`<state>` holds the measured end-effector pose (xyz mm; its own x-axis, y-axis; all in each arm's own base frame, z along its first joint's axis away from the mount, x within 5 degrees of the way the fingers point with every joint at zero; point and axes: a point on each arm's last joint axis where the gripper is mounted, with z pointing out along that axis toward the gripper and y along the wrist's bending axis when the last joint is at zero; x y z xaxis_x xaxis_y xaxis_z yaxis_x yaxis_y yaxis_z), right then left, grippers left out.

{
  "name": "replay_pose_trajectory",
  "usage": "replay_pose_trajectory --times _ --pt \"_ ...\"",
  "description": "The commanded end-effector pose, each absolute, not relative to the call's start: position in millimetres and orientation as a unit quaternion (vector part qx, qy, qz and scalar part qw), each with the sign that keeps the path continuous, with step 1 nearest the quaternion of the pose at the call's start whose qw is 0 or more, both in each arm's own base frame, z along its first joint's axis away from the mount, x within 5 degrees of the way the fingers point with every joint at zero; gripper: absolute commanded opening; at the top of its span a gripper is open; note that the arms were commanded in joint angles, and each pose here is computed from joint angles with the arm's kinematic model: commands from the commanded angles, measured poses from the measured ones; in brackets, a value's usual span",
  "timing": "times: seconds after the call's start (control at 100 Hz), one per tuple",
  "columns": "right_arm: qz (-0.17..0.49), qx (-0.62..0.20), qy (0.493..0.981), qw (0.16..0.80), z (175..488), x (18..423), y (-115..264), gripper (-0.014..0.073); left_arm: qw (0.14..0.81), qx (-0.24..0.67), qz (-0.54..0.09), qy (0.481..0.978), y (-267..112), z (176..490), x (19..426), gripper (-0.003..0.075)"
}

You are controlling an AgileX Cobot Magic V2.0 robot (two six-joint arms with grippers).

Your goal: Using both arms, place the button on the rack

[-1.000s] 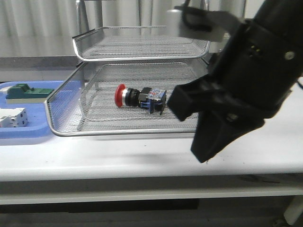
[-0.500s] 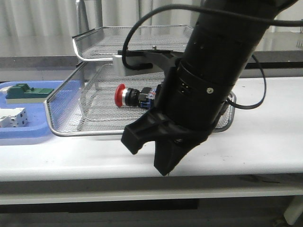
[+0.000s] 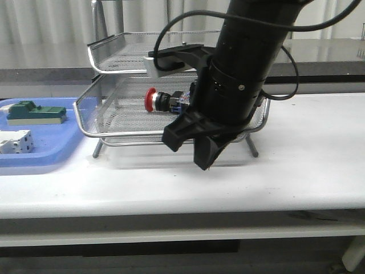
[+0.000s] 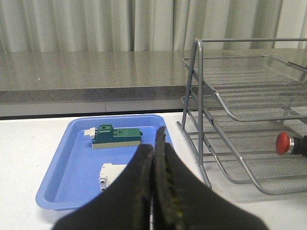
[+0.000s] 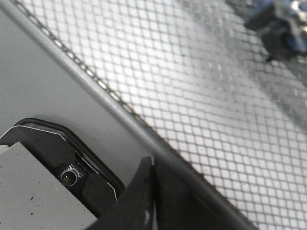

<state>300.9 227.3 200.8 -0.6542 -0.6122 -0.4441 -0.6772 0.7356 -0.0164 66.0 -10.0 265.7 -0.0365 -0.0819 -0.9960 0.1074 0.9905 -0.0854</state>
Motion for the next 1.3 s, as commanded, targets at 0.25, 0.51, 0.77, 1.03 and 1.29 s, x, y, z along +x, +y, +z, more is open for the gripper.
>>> replay_pose_trajectory --times 0.25,0.51,0.77,1.03,1.29 --pt "0.047 -0.331 0.888 0.317 234 360 209 -0.0065 0.723 -0.014 -0.065 0.687 -6 280 66 -0.002" --pt "0.043 -0.329 0.891 0.309 240 362 207 -0.0065 0.723 -0.014 -0.065 0.687 -6 280 66 -0.002" --pt "0.052 -0.321 0.909 0.262 247 349 203 -0.0065 0.723 -0.014 -0.065 0.687 -6 280 66 -0.002" --pt "0.06 -0.298 0.905 0.297 278 325 183 -0.0065 0.723 -0.014 -0.065 0.687 -6 280 66 -0.002" --pt "0.055 -0.217 0.903 0.368 308 295 119 -0.0065 0.723 -0.014 -0.065 0.687 -6 280 66 -0.002"
